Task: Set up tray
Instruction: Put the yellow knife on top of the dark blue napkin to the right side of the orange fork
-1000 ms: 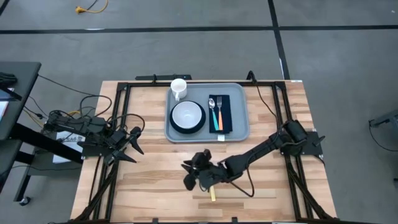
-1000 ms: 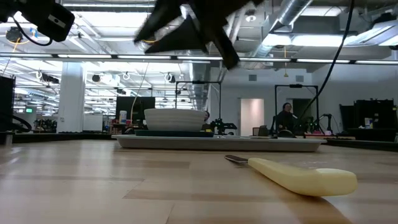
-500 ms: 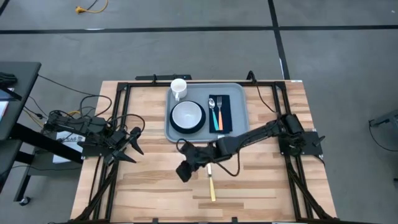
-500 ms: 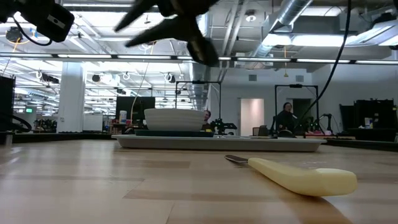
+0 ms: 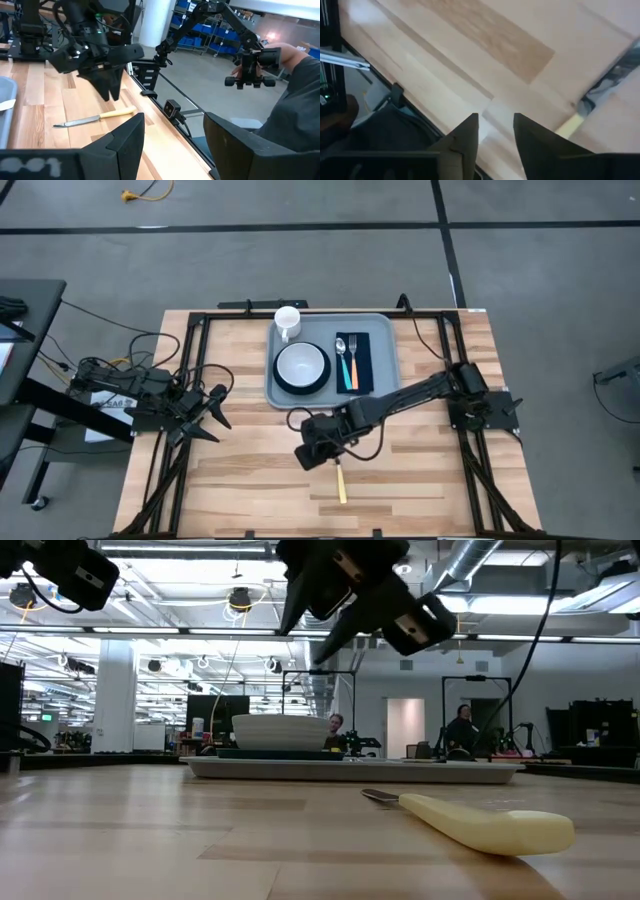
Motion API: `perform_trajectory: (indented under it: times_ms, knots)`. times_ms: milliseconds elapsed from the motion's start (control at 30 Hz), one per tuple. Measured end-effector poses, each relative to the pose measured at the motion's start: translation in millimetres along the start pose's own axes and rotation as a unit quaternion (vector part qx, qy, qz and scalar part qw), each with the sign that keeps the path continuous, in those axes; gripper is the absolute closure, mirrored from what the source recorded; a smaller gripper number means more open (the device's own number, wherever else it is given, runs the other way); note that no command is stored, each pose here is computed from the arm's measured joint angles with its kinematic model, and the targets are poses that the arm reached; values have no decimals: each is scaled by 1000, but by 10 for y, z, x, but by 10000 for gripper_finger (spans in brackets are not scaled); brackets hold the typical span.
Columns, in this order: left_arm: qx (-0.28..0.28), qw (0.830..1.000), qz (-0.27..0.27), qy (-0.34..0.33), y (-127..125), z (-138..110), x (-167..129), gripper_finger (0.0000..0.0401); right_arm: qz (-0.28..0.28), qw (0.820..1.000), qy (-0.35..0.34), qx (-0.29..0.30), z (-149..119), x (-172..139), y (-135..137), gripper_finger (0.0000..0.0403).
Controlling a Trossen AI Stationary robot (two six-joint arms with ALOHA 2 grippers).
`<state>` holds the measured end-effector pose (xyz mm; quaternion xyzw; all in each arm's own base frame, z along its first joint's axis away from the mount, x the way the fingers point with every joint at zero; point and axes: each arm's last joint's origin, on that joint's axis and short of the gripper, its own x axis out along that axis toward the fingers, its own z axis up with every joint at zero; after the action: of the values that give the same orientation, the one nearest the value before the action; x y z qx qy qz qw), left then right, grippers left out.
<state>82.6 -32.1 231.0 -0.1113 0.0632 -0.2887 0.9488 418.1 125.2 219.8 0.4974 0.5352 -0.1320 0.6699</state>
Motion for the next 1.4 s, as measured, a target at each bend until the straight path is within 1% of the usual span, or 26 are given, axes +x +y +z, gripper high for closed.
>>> perform_trajectory:
  times_ms: [133, 267, 333, 400, 467, 500, 533, 567, 600, 633, 667, 767, 867, 933, 1000, 1167, 1400]
  knots:
    - [0, 1000, 0, 0, 0, 0, 0, 208, -4, 1000, 9, 23, -91, 21, 16, 255]
    - [0, 1000, 0, 0, 0, 0, 0, 208, -23, 998, 23, 50, -198, 54, 1, 225]
    - [0, 1000, 0, 0, 0, 1, 0, 208, -37, 997, 37, 63, -229, 133, -22, 213]
    - [0, 1000, 0, -1, 0, 1, 0, 208, -67, 994, 50, 74, -275, 177, -81, 205]
    - [0, 1000, 0, -1, 0, 1, 0, 208, -67, 993, 60, 77, -281, 285, -78, 198]
    - [0, 1000, 0, -1, 0, 1, 0, 208, -77, 991, 65, 83, -282, 321, -106, 196]
    - [0, 1000, 0, -1, 0, 1, 0, 208, -102, 988, 71, 91, -287, 350, -168, 195]
    - [0, 1000, 0, -1, -1, 3, 0, 208, -108, 987, 74, 95, -278, 402, -191, 193]
    - [0, 1000, 0, -2, -1, 3, 0, 208, -97, 988, 74, 94, -262, 454, -174, 193]
    - [0, 1000, 0, -1, -1, 3, 0, 208, -101, 988, 75, 95, -258, 471, -182, 193]
    - [0, 1000, 0, -1, 0, 3, 0, 208, -116, 985, 77, 99, -262, 468, -217, 192]
    - [0, 1000, 0, -2, -1, 4, 0, 208, -117, 985, 76, 99, -222, 490, -227, 194]
    - [0, 1000, 0, -2, 0, 3, 0, 208, -141, 982, 73, 105, -198, 498, -294, 195]
    - [0, 1000, 0, -1, 0, 3, 0, 208, -133, 983, 71, 104, -163, 493, -282, 195]
    - [0, 1000, 0, -1, 0, 2, 0, 208, -143, 982, 69, 107, -146, 487, -306, 194]
    - [0, 1000, 0, -1, 0, 2, 0, 208, -149, 982, 38, 108, -79, 484, -327, 198]
    - [-1, 1000, 0, 1, 0, -2, 0, 208, -169, 979, 31, 111, -85, 472, -363, 206]
